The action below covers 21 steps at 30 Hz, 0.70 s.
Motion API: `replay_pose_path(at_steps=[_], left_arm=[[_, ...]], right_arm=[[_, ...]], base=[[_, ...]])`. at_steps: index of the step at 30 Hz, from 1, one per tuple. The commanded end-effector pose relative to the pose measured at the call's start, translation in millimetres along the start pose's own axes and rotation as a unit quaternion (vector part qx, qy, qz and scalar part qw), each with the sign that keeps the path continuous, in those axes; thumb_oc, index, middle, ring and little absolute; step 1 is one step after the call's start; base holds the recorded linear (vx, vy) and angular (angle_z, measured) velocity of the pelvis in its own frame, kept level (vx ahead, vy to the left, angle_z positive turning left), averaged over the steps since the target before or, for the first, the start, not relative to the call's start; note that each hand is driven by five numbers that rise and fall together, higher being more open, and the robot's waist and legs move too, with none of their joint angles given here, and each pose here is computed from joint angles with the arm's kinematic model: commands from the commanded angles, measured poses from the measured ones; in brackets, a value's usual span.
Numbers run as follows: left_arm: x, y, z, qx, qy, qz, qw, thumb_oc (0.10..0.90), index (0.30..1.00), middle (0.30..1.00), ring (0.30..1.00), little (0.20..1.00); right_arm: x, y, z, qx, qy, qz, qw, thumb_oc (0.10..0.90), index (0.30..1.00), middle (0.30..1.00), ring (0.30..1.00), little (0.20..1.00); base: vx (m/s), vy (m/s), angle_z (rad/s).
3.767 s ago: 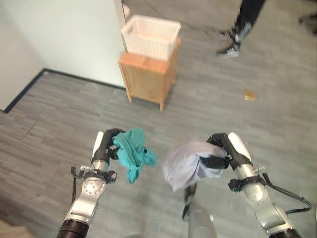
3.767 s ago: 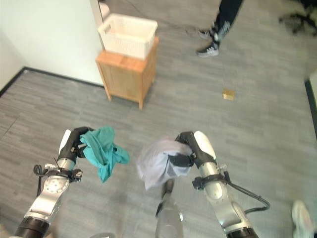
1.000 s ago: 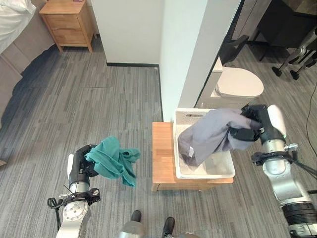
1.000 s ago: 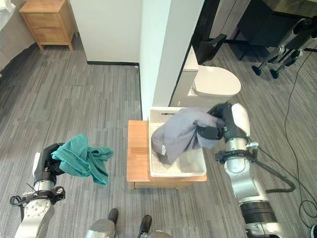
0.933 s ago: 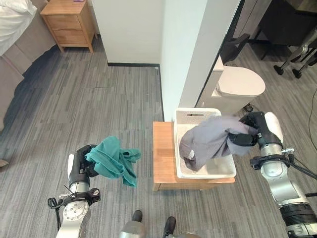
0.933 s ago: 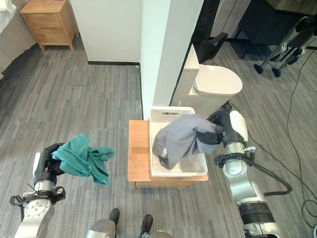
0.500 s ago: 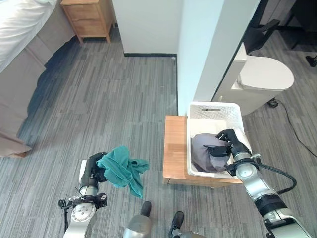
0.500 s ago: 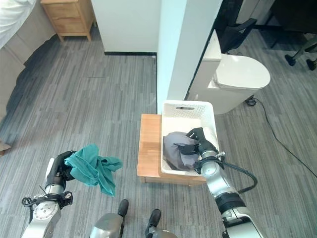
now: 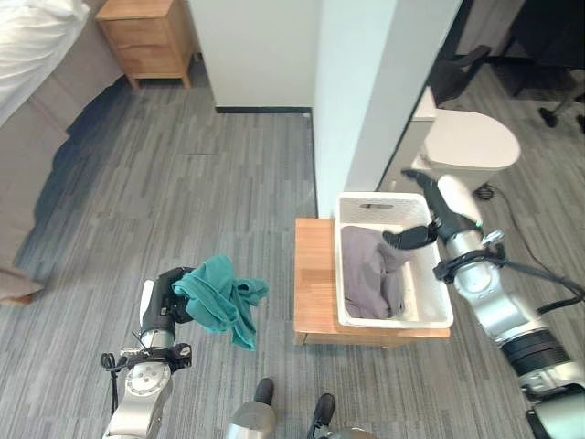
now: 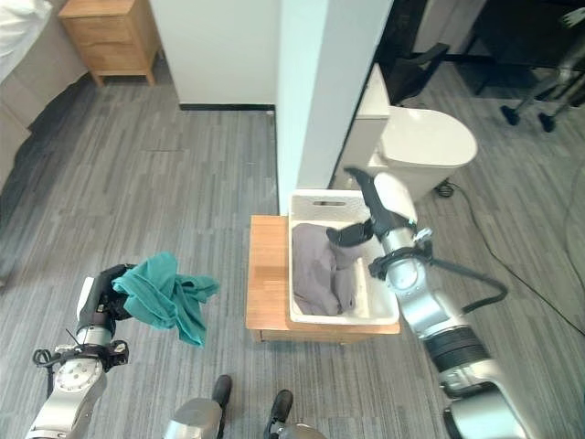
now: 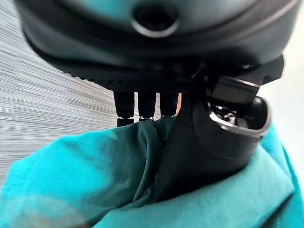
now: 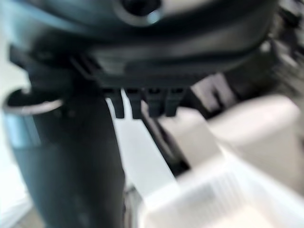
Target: Pick up bed clothes into laundry basket.
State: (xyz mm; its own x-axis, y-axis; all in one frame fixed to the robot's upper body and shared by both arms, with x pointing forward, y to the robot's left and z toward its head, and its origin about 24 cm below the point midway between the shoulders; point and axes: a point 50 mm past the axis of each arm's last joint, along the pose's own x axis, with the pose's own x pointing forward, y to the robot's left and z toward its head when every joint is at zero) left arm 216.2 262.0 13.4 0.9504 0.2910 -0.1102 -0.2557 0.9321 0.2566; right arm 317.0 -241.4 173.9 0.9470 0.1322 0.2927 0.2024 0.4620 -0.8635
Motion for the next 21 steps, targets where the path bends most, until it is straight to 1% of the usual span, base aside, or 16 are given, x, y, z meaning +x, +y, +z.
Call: replay_pose_path(at_steps=[1, 4, 7, 10, 13, 14, 15, 16, 18, 19, 20, 21], left_arm=[[22, 20, 71, 0.012, -0.172, 0.038, 0.984, 0.4, 0.3, 0.3, 0.3, 0.3], [22, 14, 80, 0.005, -0.192, 0.035, 0.981, 0.4, 0.3, 0.3, 0.3, 0.3], [22, 7, 94, -0.001, -0.219, 0.029, 0.975, 0.4, 0.3, 0.3, 0.3, 0.3], [23, -2, 103, -0.013, -0.238, 0.023, 0.971, 0.4, 0.3, 0.3, 0.3, 0.3], [22, -11, 116, -0.034, -0.261, 0.02, 0.964, 0.4, 0.3, 0.3, 0.3, 0.3], [20, -20, 125, -0.032, -0.282, 0.007, 0.959, 0.4, 0.3, 0.3, 0.3, 0.3], [19, -20, 125, -0.03, -0.282, 0.006, 0.959, 0.4, 0.3, 0.3, 0.3, 0.3], [15, -27, 131, -0.004, -0.302, -0.009, 0.953, 0.4, 0.3, 0.3, 0.3, 0.3], [13, -33, 137, 0.01, -0.318, -0.015, 0.948, 0.4, 0.3, 0.3, 0.3, 0.3], [13, -33, 136, 0.01, -0.318, -0.015, 0.948, 0.4, 0.3, 0.3, 0.3, 0.3], [14, -39, 141, 0.023, -0.328, -0.02, 0.944, 0.4, 0.3, 0.3, 0.3, 0.3], [16, -43, 144, 0.032, -0.331, -0.029, 0.943, 0.4, 0.3, 0.3, 0.3, 0.3]], right_arm=[[3, -41, 26, 0.01, -0.085, -0.057, 0.995, 0.8, 0.9, 0.9, 0.9, 0.9], [-6, -44, 24, 0.021, -0.083, -0.073, 0.994, 0.8, 0.9, 0.9, 0.9, 0.9], [-14, -38, 18, 0.055, -0.07, -0.09, 0.992, 0.8, 0.9, 0.9, 0.9, 0.9], [-18, -35, 14, 0.049, -0.057, -0.113, 0.991, 0.8, 0.9, 0.9, 0.9, 0.9], [-33, -25, 10, 0.114, -0.034, -0.168, 0.979, 0.8, 0.9, 0.9, 0.9, 0.9], [-50, -6, -5, 0.146, 0.018, -0.186, 0.971, 0.8, 0.9, 0.9, 0.9, 0.9], [-51, -6, -5, 0.146, 0.02, -0.186, 0.971, 0.8, 0.9, 0.9, 0.9, 0.9], [-71, 13, -23, 0.132, 0.073, -0.159, 0.976, 0.8, 0.9, 0.9, 0.9, 0.9], [-101, 39, -48, 0.136, 0.153, -0.113, 0.972, 0.8, 0.9, 0.9, 0.9, 0.9], [-101, 39, -48, 0.136, 0.154, -0.112, 0.972, 0.8, 0.9, 0.9, 0.9, 0.9], [-132, 63, -74, 0.152, 0.244, -0.079, 0.954, 0.8, 0.9, 0.9, 0.9, 0.9], [-150, 75, -86, 0.152, 0.293, -0.06, 0.942, 0.8, 0.9, 0.9, 0.9, 0.9]], base=[[0.01, 0.036, -0.3], [0.04, 0.03, -0.26], [0.03, 0.014, -0.07], [0.02, 0.015, -0.18], [0.01, 0.027, -0.15], [0.0, 0.0, 0.0], [-0.02, 0.033, -0.01], [-0.05, 0.018, -0.07], [-0.03, 0.014, -0.18], [0.03, 0.007, -0.21], [0.02, 0.009, -0.18], [-0.01, 0.017, -0.1]])
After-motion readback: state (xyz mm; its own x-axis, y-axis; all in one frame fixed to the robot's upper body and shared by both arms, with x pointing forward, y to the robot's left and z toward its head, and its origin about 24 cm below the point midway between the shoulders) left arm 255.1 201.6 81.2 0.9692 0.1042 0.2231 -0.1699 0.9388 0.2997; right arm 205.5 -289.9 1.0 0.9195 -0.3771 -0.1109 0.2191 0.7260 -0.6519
